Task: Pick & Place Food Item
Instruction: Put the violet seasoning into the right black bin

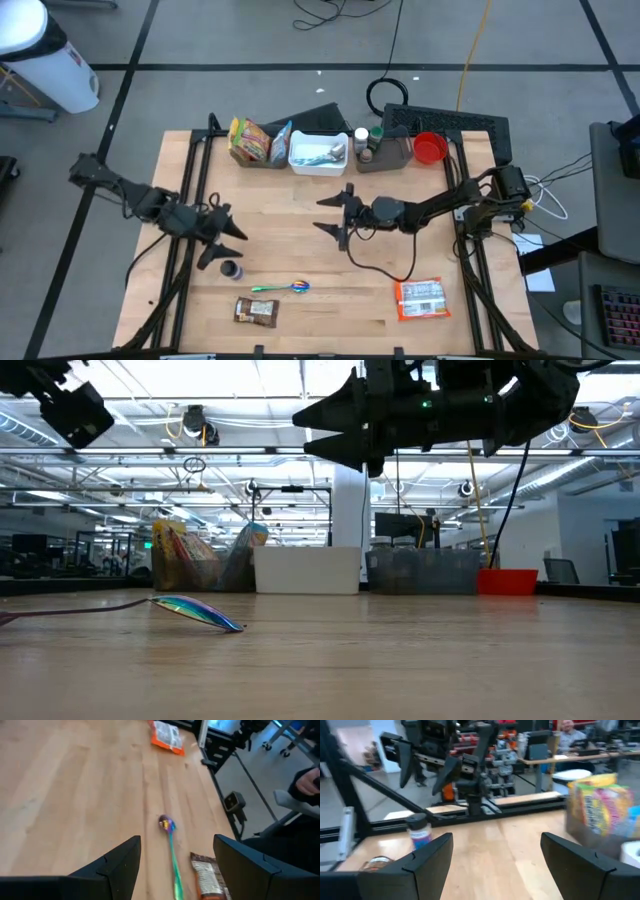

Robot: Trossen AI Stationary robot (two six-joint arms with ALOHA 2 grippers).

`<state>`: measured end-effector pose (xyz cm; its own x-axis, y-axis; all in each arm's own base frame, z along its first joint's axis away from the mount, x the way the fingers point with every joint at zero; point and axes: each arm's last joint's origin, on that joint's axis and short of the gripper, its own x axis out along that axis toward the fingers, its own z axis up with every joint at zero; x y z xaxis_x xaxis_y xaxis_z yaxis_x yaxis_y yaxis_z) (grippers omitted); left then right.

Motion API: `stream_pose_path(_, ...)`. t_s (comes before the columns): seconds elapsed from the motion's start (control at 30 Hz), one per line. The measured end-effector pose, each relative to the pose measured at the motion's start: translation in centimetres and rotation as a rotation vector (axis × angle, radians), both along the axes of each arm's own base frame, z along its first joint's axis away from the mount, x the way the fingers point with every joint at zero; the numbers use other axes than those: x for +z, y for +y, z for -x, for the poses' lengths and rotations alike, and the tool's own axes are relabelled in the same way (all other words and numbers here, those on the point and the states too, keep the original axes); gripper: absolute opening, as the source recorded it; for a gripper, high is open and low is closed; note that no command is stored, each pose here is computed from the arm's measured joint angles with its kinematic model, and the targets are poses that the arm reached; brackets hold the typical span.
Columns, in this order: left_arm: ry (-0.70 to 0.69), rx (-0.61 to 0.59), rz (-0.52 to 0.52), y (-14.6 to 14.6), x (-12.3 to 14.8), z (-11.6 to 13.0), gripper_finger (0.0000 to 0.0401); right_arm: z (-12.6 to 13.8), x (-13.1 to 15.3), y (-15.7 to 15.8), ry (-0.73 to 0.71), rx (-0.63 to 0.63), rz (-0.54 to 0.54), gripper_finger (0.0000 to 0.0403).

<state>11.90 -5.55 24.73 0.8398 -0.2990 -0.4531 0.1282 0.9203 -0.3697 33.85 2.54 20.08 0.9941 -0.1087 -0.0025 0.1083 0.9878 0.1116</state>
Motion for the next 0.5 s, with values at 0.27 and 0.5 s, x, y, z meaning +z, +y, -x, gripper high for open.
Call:
stream_pose_path(0.27, 0.081, -0.007, -0.007, -2.8, -0.1, -0.4, 0.0255, -1.0, -1.7, 1.2, -0.050, 0.102, 0.014, 0.0293)
stream_pose_path(0.5, 0.108, 0.065, -0.030, -4.4, 1.5, 0.0, 0.0255, -2.4, -2.3, 1.1, -0.034, 0.128, 0.075, 0.0293)
